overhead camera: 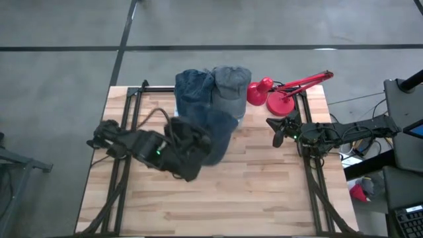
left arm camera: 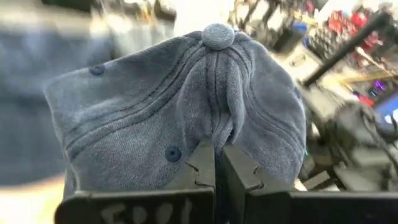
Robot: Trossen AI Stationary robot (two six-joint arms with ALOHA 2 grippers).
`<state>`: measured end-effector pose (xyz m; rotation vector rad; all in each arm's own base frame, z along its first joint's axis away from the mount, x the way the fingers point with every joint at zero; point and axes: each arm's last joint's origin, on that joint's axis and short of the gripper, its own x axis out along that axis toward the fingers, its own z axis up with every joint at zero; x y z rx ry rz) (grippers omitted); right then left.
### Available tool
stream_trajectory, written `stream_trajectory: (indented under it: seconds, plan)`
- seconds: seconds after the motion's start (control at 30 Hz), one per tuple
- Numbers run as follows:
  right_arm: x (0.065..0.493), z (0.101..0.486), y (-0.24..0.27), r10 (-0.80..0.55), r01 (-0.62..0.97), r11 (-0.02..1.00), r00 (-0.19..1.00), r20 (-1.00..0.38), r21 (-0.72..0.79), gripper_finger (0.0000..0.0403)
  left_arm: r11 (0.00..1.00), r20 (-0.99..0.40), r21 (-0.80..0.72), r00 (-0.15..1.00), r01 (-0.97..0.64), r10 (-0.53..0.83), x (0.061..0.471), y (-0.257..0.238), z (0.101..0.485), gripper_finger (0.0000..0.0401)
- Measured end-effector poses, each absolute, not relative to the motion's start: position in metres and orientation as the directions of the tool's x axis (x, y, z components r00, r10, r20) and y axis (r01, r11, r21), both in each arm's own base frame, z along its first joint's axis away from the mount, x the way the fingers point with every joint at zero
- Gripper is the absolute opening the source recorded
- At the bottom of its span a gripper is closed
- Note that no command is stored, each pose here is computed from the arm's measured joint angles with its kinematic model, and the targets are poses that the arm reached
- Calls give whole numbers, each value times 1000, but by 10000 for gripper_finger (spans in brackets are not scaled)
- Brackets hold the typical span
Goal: Stack small to large cups/mugs on shelf
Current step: Stack the blue cup on the other blue cup on the shelf
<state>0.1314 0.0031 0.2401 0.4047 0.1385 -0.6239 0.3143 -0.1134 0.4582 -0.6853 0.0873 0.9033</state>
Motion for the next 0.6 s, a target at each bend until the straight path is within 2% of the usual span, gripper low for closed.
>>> stream_trajectory:
  seconds: [0.23, 0.4, 0.6]
  plan:
    - [131, 240, 3, -539, 593, 737, 805, -246, 325, 29, 409, -232, -412, 527, -815, 818, 303, -73, 487, 3]
    - [131, 240, 3, -540, 593, 737, 805, -247, 324, 29, 344, -232, -362, 441, -866, 867, 304, -38, 491, 3]
    - [131, 240, 3, -540, 593, 737, 805, -246, 324, 29, 275, -310, -338, 382, -900, 870, 309, 7, 488, 3]
